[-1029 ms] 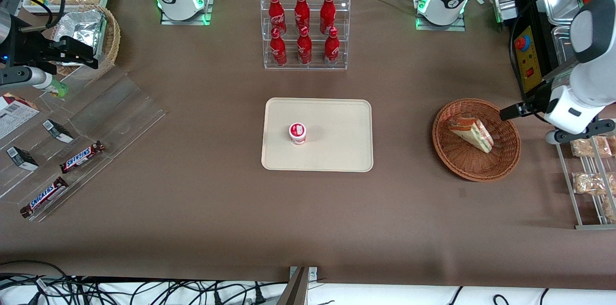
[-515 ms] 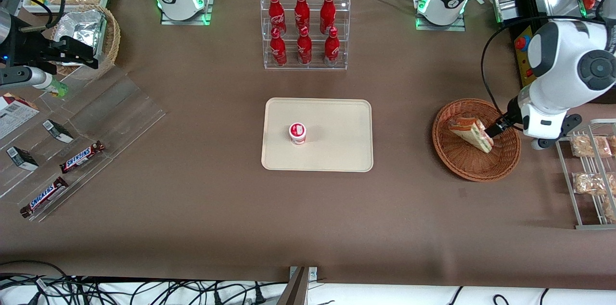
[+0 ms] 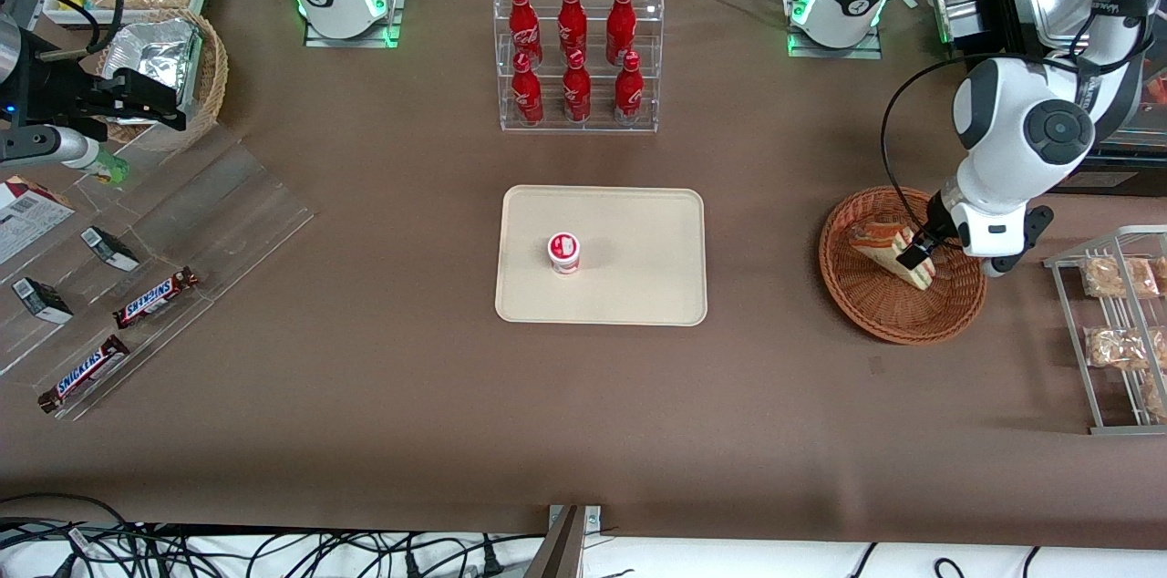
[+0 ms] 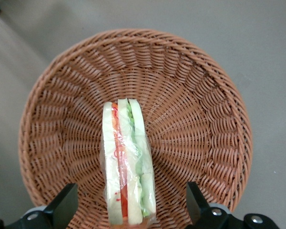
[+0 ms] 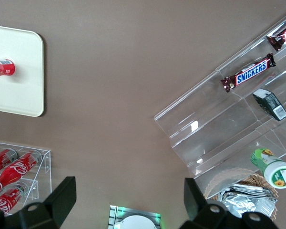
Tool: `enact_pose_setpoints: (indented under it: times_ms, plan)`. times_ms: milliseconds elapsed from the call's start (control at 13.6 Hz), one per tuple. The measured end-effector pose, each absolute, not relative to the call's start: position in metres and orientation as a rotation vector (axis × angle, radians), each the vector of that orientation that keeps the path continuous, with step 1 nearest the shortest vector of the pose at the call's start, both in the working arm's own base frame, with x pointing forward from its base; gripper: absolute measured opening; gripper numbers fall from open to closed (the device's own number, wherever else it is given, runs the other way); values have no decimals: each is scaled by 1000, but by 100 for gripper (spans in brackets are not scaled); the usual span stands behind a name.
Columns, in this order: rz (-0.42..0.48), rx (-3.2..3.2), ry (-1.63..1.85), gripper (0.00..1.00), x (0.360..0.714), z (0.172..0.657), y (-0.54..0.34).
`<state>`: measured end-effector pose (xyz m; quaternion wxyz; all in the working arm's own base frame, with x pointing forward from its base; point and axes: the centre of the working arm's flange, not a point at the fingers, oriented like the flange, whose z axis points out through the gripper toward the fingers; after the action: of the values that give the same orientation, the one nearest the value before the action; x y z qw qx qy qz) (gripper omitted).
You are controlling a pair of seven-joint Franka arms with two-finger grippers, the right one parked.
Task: Place sandwich from basket to tray
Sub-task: 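Lower the open left gripper around the sandwich and close it, then lift the sandwich up out of the basket with the left gripper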
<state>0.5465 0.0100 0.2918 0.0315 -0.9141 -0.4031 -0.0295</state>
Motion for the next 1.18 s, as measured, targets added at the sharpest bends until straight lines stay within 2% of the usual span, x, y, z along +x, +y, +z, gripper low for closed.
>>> enact_pose_setpoints:
  times_ms: [294,588,662,735,882,1103,1176]
  plan:
    - [-133,-2789,-1271,100,536,261,8]
    - [-117,-2777,-1290,100,534,241,7]
    - [-114,-2776,-1295,93,534,238,7]
    - [-113,-2771,-1306,93,533,236,8]
    - [-111,-2765,-1320,77,533,233,8]
    - [-123,-2766,-1287,41,533,234,7]
    - [-132,-2766,-1263,37,533,234,7]
